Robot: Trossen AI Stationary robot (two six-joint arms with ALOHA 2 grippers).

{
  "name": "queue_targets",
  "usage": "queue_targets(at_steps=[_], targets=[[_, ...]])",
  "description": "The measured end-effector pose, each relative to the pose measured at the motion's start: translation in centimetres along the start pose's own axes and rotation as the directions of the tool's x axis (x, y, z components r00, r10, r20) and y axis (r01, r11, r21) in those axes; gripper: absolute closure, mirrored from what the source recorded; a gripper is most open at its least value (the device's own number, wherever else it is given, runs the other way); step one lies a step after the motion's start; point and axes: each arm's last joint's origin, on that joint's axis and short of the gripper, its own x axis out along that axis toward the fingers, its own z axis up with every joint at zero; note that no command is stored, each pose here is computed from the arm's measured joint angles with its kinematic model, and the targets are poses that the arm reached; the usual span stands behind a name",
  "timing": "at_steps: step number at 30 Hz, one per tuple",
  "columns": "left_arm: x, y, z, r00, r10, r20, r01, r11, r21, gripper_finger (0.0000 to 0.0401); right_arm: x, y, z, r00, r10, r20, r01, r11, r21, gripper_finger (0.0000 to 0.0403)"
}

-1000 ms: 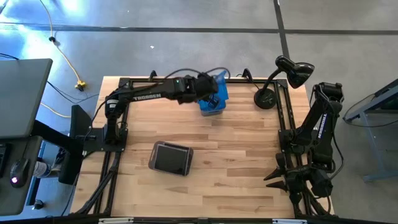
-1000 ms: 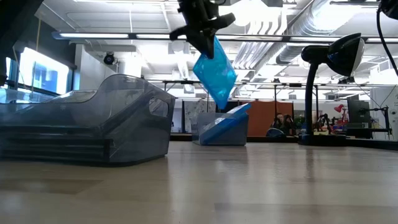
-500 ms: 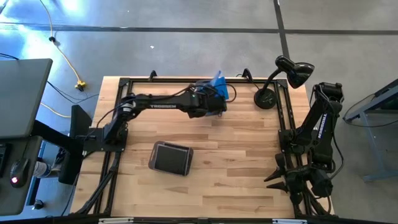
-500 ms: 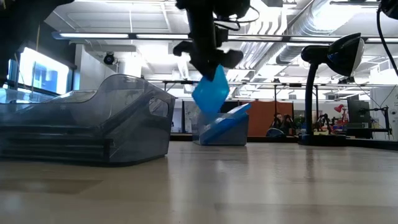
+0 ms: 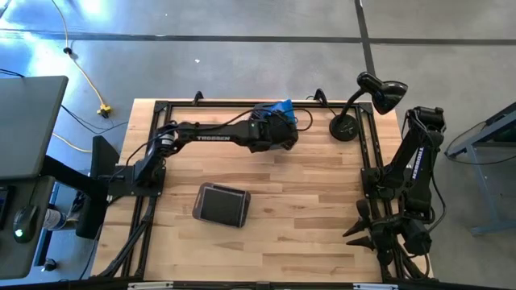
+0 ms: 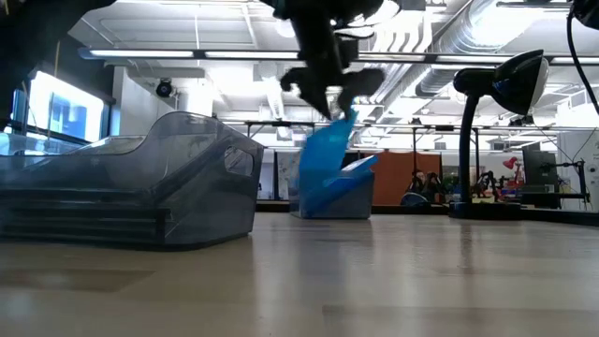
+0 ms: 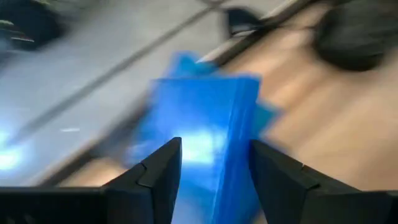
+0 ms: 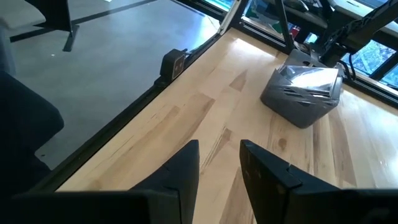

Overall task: Pick & place jewel cases by type
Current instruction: Put the blue CD case into the top black bin

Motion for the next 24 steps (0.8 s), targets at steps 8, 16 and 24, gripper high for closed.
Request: queue_targets(at_steps=[8,16,24], targets=[[-1.9,-2.9,1.8,0.951,-0.251,0.18,0.266,0.961,-0.068,0.0215,0.0,0.0,0.0,1.0,0.001,-0.001,-0.001,1.0,-0.001,0.0291],[-5.6,-4.4,3.1,0.902,-0.307,0.303,0.305,0.951,0.054,0.0215,0.0,-0.2,0.1,0.996,-0.084,0.028,0.085,0.996,-0.004,0.0291],[-13.9,-2.4,4.5,0.937,-0.33,0.117,0.305,0.933,0.188,0.0215,-1.9,-1.8,0.6,0.993,-0.092,0.067,0.091,0.996,0.026,0.0291]])
